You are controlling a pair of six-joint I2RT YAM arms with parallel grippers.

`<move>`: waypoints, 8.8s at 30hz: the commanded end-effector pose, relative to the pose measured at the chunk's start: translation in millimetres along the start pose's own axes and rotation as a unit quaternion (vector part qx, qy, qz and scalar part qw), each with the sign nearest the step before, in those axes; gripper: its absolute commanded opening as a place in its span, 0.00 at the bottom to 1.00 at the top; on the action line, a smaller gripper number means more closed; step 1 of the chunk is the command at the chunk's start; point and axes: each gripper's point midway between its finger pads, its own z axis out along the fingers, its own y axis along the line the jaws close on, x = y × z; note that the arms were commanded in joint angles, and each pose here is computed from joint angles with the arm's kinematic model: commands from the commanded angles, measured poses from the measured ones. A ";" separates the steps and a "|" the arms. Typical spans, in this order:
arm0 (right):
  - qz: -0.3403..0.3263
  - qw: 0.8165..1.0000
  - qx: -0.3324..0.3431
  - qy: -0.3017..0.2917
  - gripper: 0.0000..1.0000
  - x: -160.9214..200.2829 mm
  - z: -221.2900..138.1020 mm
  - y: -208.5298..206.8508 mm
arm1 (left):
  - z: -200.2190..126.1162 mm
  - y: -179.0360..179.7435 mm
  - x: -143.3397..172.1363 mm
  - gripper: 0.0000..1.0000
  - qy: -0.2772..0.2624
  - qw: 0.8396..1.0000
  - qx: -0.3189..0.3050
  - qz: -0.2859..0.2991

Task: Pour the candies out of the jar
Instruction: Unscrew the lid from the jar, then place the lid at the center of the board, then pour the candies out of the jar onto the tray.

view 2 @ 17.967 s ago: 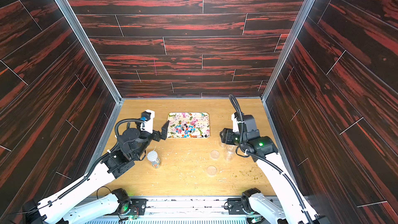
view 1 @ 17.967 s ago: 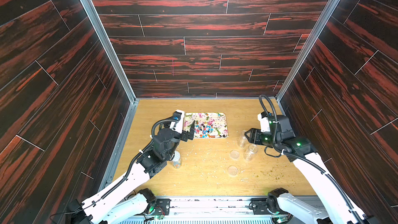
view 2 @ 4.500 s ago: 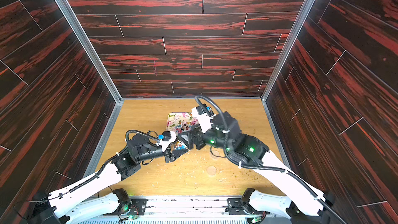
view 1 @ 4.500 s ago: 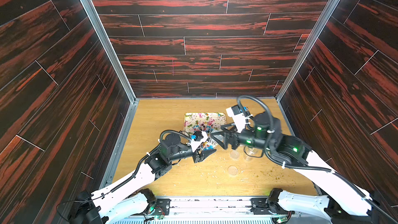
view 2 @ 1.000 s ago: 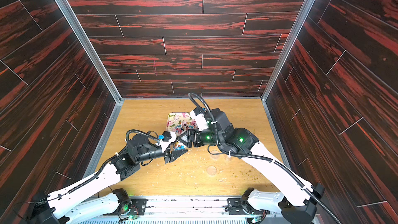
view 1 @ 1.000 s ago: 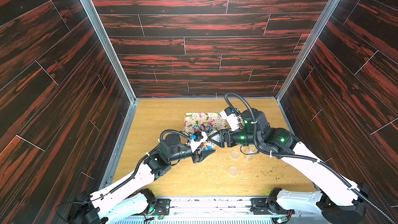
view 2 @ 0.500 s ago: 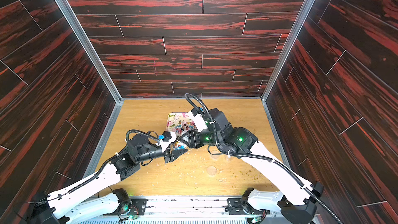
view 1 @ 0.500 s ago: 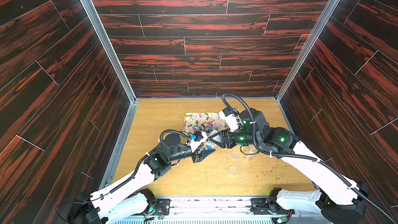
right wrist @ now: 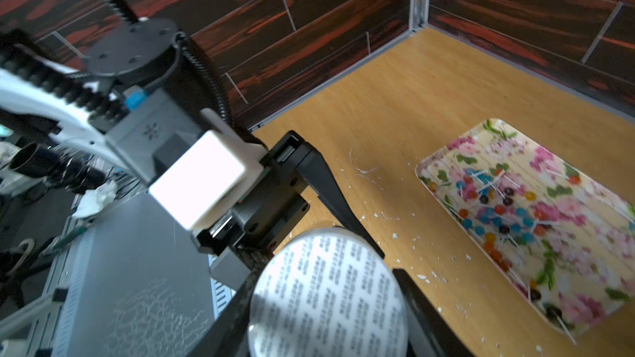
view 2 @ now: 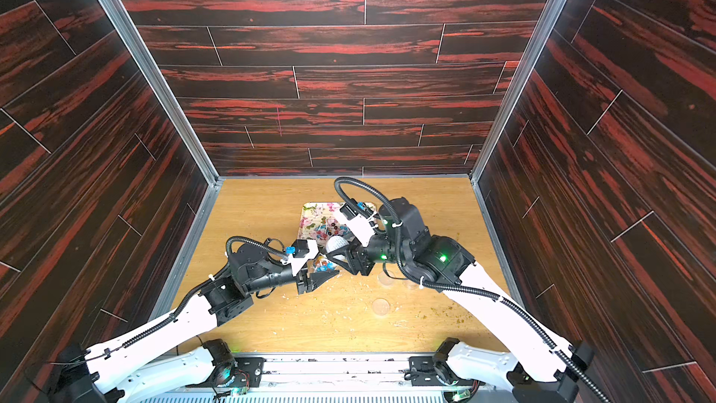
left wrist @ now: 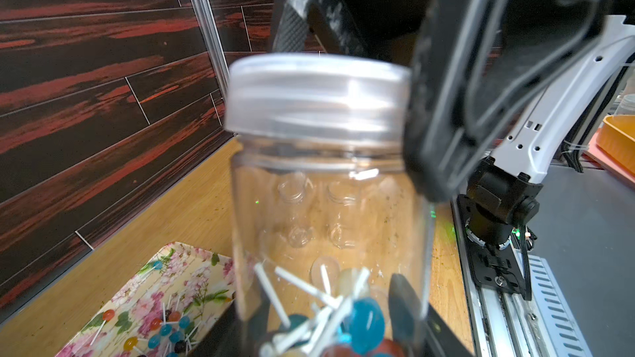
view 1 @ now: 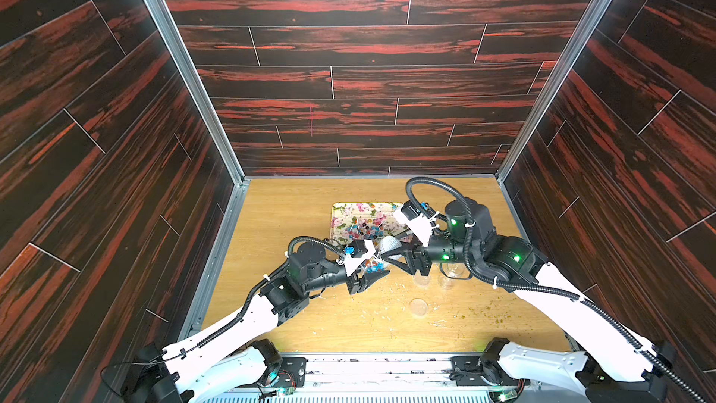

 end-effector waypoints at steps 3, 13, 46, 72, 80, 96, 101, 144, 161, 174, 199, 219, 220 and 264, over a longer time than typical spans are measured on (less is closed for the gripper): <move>-0.100 0.995 -0.008 -0.013 0.57 -1.6 -12.8 -7.1 | -5.2 0.0 -10.2 0.54 -0.012 1.000 0.002 -0.018; -0.055 0.998 -0.015 -0.005 0.98 -3.3 -15.0 -6.3 | -4.3 1.1 -10.0 0.54 -0.012 1.000 0.001 -0.020; 0.245 0.958 0.141 -0.039 0.88 -16.7 -9.8 -21.4 | -5.0 1.9 -8.3 0.54 -0.004 1.000 -0.003 -0.014; 0.177 0.978 0.108 0.000 0.52 0.0 4.9 -12.1 | -5.5 2.3 -9.4 0.54 -0.005 1.000 -0.004 -0.012; 0.015 0.998 0.057 0.002 0.51 -0.9 2.1 -1.9 | -5.3 1.8 -10.5 0.54 -0.007 1.000 -0.002 -0.013; -0.065 0.996 -0.053 -0.036 0.54 -6.6 -16.1 -4.4 | -5.3 1.2 -11.1 0.54 -0.008 1.000 -0.001 -0.016; -0.058 0.996 -0.061 -0.041 0.57 -9.8 -14.1 -3.5 | -4.5 1.5 -11.7 0.54 -0.009 1.000 0.000 -0.017; 0.016 0.996 0.053 -0.064 0.56 -2.7 -40.8 -42.6 | -16.1 -2.2 -16.7 0.54 -0.017 1.000 -0.007 -0.011; 0.127 0.984 0.120 -0.014 0.56 99.3 7.2 -96.9 | -22.0 -4.2 -21.5 0.54 -0.017 1.000 -0.008 -0.008; 0.206 0.966 0.156 0.009 0.56 177.4 55.0 -133.6 | -23.8 -6.0 -19.5 0.54 -0.011 1.000 -0.006 -0.010; 0.218 0.935 0.258 0.104 0.58 269.1 102.8 -165.8 | -26.1 -6.3 -18.8 0.54 -0.007 1.000 -0.009 -0.007; 0.216 0.925 0.283 0.129 0.69 283.9 105.3 -169.8 | -25.5 -5.3 -16.1 0.54 -0.004 1.000 -0.011 -0.008; 0.215 0.926 0.283 0.128 0.70 281.1 105.1 -169.7 | -25.5 -5.3 -16.2 0.54 -0.004 1.000 -0.012 -0.009; 0.165 0.934 0.300 -0.103 0.78 38.1 -85.5 -91.9 | -27.3 88.6 1.2 0.55 0.079 0.987 -0.135 -0.032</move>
